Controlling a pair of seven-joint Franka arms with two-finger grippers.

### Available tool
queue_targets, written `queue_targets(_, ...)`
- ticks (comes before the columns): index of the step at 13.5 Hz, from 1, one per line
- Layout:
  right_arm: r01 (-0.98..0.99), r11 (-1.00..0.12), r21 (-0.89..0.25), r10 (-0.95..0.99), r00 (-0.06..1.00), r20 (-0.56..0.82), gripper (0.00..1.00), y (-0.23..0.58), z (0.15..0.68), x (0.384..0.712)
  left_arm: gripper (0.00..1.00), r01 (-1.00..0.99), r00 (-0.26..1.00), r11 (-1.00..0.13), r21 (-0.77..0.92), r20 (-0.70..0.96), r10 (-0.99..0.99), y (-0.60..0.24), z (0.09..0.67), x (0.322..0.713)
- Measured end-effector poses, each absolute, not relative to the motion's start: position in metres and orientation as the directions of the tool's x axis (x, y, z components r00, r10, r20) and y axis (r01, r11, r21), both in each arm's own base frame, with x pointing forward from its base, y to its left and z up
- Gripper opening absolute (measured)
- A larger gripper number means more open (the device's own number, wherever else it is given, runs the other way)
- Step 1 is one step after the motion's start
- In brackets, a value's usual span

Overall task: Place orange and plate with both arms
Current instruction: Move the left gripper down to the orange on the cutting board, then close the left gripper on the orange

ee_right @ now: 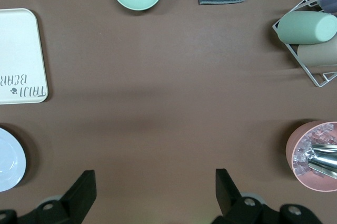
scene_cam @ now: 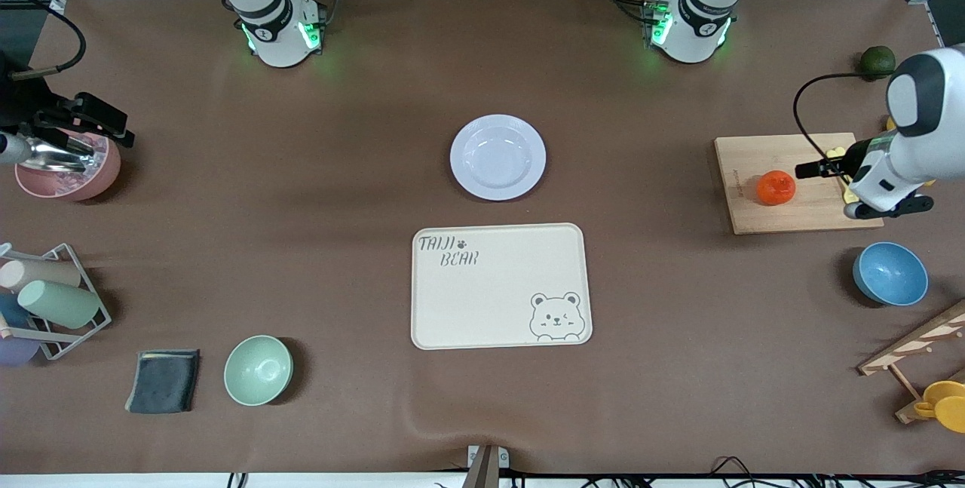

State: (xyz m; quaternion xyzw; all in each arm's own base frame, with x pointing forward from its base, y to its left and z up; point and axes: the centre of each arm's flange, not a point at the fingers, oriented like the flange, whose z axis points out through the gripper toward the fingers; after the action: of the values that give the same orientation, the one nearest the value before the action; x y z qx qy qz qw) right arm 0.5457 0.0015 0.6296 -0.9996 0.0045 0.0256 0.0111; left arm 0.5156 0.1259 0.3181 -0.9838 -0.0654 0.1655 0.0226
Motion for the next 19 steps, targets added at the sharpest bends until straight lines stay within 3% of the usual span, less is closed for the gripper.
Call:
queue_targets(6, 0.011, -1.000, -0.022, 0.013, 0.998, -0.054, 1.00, 0.013, 0.629, 0.545, 1.00, 0.110, 0.917, -0.992, -0.064, -0.379, 0.126, 0.135, 0.250, 0.517)
queue_targets(19, 0.037, -0.999, -0.022, 0.038, 0.997, -0.062, 1.00, 0.027, 0.627, 0.544, 1.00, 0.111, 0.899, -0.993, -0.046, -0.420, 0.120, 0.132, 0.214, 0.515)
